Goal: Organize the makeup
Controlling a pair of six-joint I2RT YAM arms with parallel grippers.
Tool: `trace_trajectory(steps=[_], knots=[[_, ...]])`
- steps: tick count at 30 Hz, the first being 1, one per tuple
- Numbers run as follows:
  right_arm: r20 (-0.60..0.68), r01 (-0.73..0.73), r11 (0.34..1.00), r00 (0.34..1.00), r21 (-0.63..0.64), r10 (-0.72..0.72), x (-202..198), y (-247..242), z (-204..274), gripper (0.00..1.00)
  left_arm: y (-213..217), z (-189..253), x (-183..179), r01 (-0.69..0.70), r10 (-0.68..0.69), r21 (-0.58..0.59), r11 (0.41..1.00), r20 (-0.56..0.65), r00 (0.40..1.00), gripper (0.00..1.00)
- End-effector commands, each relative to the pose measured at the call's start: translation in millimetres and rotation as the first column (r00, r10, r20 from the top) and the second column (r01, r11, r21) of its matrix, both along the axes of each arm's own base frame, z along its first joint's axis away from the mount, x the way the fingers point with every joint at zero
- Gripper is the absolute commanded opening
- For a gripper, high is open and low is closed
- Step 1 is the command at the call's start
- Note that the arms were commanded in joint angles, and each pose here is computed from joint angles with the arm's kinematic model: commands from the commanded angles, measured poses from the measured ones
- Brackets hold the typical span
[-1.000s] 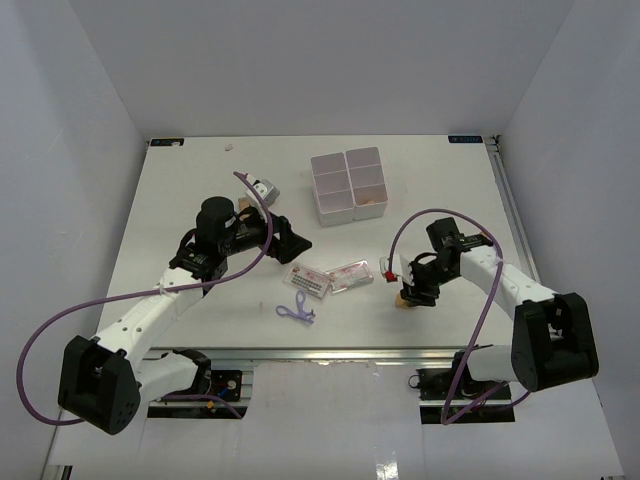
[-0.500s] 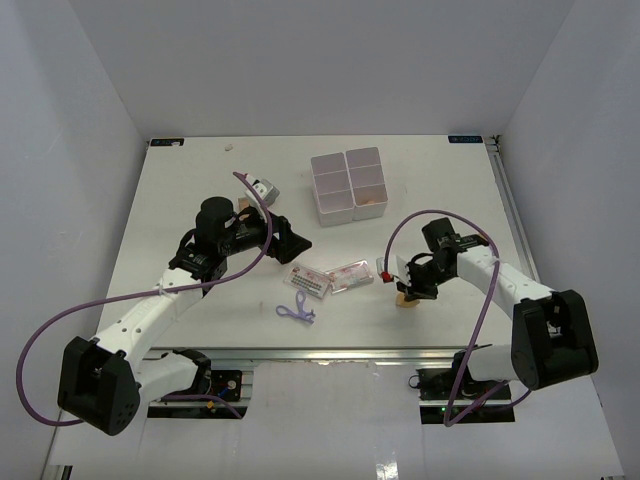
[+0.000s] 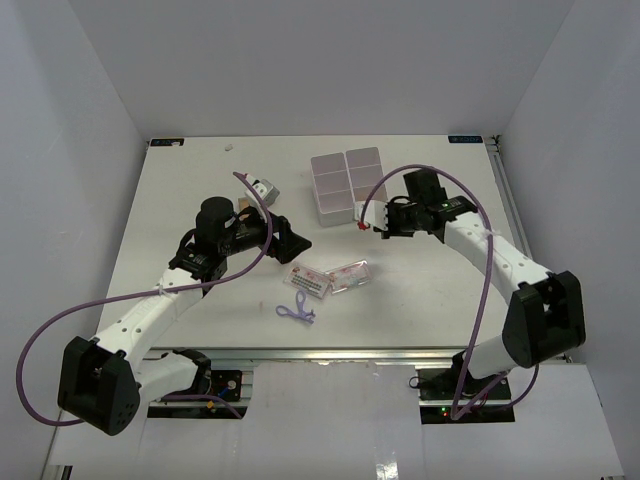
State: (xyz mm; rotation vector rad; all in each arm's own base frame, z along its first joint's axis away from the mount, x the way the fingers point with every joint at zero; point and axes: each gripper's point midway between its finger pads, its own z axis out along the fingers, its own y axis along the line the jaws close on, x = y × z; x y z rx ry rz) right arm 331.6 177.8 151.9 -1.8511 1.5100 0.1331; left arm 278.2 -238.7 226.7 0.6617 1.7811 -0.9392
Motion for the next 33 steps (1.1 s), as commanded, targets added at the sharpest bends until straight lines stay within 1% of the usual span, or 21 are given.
trace_trajectory(steps=[1, 4, 6, 7, 13, 16, 23, 26, 28, 33], knots=[[0.246, 0.076, 0.997, 0.967, -0.007, -0.072, 70, 26, 31, 0.08, 0, 8, 3, -0.005, 0.004, 0.005, 1.0, 0.035, 0.999, 0.98], [0.326, 0.098, 0.995, 0.941, 0.006, -0.095, 101, 41, 44, 0.08, 1, 7, 4, -0.01, 0.01, 0.008, 1.0, 0.035, 0.999, 0.98], [0.329, 0.105, 0.995, 0.939, -0.006, -0.097, 116, 46, 37, 0.08, 1, 7, 4, -0.011, 0.01, 0.011, 1.0, 0.035, 0.999, 0.98], [0.35, 0.106, 0.994, 0.932, -0.006, -0.097, 124, 48, 45, 0.08, 1, 7, 4, -0.012, 0.012, 0.012, 1.0, 0.036, 0.999, 0.98], [0.366, 0.071, 0.997, 0.929, -0.036, -0.053, 137, 57, 30, 0.08, 1, 9, 4, -0.008, 0.007, 0.009, 1.0, 0.039, 0.999, 0.98], [0.344, 0.069, 0.995, 0.938, -0.069, -0.041, 141, 57, 10, 0.09, 0, 9, 4, -0.006, 0.006, 0.009, 1.0, 0.039, 0.999, 0.98], [0.298, 0.062, 0.994, 0.954, -0.092, -0.032, 135, 54, -16, 0.11, 1, 9, 4, -0.008, 0.008, 0.01, 1.0, 0.042, 0.999, 0.98], [0.292, 0.066, 0.993, 0.956, -0.099, -0.034, 137, 53, -22, 0.18, 1, 9, 4, -0.007, 0.007, 0.01, 1.0, 0.042, 0.999, 0.98], [0.292, 0.081, 0.992, 0.955, -0.093, -0.05, 141, 52, -25, 0.35, 1, 8, 4, -0.008, 0.007, 0.011, 1.0, 0.04, 0.999, 0.98], [0.288, 0.1, 0.993, 0.954, -0.058, -0.079, 144, 56, -21, 0.48, 3, 8, 5, -0.017, 0.017, 0.018, 1.0, 0.046, 0.999, 0.98]])
